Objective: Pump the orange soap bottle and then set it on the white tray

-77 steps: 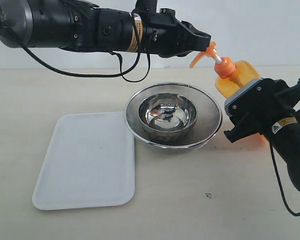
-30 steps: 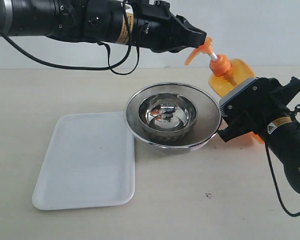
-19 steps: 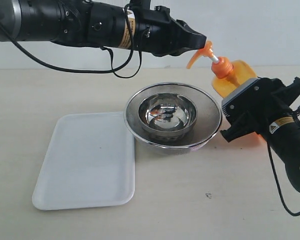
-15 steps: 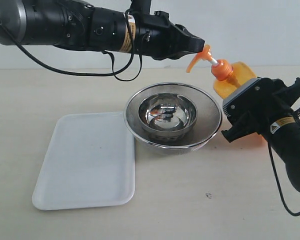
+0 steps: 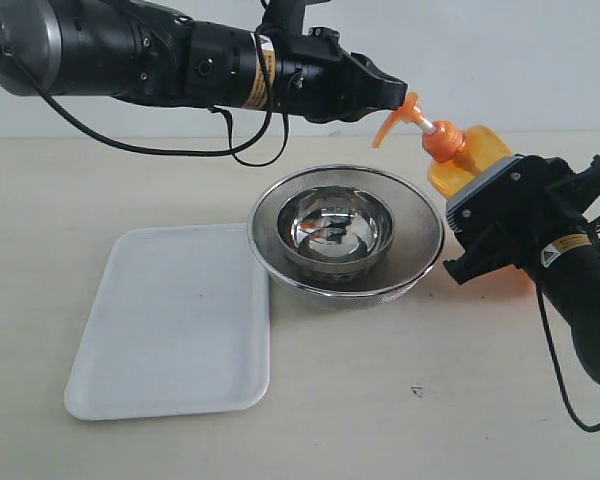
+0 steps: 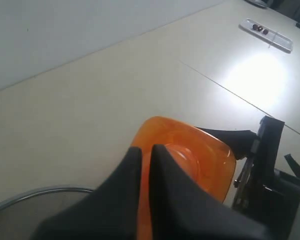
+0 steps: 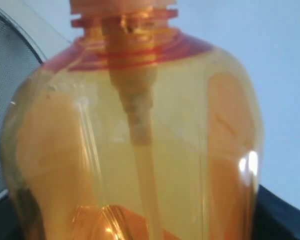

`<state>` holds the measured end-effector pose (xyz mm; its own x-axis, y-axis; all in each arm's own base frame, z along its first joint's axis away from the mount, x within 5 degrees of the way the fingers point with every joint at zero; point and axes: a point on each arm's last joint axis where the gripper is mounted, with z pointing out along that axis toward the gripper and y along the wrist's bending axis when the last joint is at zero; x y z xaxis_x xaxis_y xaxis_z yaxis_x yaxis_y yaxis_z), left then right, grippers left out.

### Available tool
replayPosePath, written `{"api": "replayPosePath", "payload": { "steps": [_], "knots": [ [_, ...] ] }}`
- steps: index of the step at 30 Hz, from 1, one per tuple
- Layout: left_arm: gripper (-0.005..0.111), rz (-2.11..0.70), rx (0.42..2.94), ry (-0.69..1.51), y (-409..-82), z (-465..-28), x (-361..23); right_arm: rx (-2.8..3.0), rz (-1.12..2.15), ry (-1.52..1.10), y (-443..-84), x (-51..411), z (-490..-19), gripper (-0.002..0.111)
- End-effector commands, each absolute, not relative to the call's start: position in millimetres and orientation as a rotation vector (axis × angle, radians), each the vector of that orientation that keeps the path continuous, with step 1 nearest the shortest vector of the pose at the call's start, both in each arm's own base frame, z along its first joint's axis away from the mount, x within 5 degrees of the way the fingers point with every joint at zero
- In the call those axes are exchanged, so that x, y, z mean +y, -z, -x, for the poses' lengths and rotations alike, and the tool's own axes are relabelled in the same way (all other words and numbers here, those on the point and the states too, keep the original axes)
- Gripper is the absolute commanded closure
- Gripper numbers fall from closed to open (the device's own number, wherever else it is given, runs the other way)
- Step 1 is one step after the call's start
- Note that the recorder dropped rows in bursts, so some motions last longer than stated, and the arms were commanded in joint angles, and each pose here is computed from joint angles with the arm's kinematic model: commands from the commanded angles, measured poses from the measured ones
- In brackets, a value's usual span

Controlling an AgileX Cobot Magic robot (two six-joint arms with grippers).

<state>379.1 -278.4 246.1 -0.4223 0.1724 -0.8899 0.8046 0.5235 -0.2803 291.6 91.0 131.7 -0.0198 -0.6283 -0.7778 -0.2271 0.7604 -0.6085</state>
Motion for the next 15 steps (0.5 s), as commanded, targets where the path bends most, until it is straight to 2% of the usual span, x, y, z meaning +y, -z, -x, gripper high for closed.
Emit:
{"api": "replayPosePath", "payload": {
  "steps": [1, 15],
  "knots": [
    [0.102, -0.938, 1.935, 0.935, -217.2, -366.0, -294.5, 1.476, 0.732, 0.271, -143.2, 104.3, -290.7, 0.109],
    [0.102, -0.952, 1.96, 0.989, -203.2, -363.6, -300.5, 1.476, 0.725, 0.265, -143.4, 104.4, -290.7, 0.109]
  ]
}}
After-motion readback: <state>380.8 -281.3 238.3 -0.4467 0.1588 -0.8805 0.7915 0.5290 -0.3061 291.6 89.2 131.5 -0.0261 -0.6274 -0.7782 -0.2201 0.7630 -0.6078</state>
